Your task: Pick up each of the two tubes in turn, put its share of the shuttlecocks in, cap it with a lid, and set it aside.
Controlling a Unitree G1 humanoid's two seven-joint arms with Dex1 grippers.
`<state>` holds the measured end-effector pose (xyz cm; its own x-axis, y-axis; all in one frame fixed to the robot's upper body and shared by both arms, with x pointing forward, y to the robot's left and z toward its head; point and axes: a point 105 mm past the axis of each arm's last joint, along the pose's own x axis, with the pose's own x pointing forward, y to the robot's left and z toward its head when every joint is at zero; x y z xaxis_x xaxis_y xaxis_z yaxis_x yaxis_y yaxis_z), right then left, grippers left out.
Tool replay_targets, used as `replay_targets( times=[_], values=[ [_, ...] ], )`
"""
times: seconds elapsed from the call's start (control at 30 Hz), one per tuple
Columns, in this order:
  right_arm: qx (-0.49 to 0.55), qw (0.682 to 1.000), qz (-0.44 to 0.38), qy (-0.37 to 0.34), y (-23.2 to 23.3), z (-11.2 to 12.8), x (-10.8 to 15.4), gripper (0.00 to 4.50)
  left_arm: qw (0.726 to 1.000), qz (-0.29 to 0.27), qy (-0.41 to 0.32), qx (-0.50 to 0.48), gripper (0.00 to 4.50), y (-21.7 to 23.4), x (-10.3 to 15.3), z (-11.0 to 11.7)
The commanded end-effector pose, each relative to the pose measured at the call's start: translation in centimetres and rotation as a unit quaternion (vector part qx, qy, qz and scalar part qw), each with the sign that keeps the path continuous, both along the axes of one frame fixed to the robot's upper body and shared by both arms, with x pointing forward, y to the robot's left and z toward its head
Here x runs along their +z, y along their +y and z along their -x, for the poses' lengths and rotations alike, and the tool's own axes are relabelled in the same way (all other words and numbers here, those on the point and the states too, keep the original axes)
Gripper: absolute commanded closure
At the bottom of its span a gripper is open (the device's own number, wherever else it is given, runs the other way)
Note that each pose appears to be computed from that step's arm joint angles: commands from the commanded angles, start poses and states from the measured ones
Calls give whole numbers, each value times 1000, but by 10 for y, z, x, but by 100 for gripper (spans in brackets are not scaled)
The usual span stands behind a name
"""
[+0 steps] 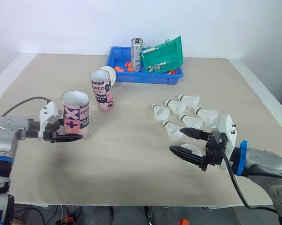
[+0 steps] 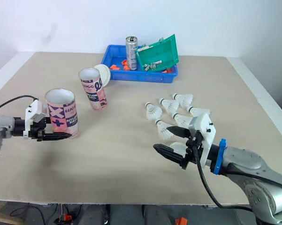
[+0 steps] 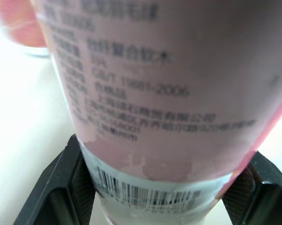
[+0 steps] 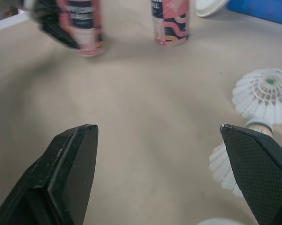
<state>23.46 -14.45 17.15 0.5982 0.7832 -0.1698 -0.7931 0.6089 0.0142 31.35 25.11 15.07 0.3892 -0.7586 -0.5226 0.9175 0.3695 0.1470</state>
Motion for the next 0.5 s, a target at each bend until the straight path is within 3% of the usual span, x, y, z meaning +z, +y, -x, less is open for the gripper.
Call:
replay_targets(
  times=[0.03, 0.17, 0.5],
  values=[
    [-33, 999, 12, -39, 8, 8, 2, 0, 997, -67, 8, -38, 140, 1, 4, 10],
    [-79, 997, 11, -20, 11, 5, -13, 0, 992, -101, 19, -73, 140, -4, 6, 16],
    [-165, 986, 30, -13, 12, -38, -38, 0, 979, -148, 30, -138, 140, -19, -1, 17]
  ],
)
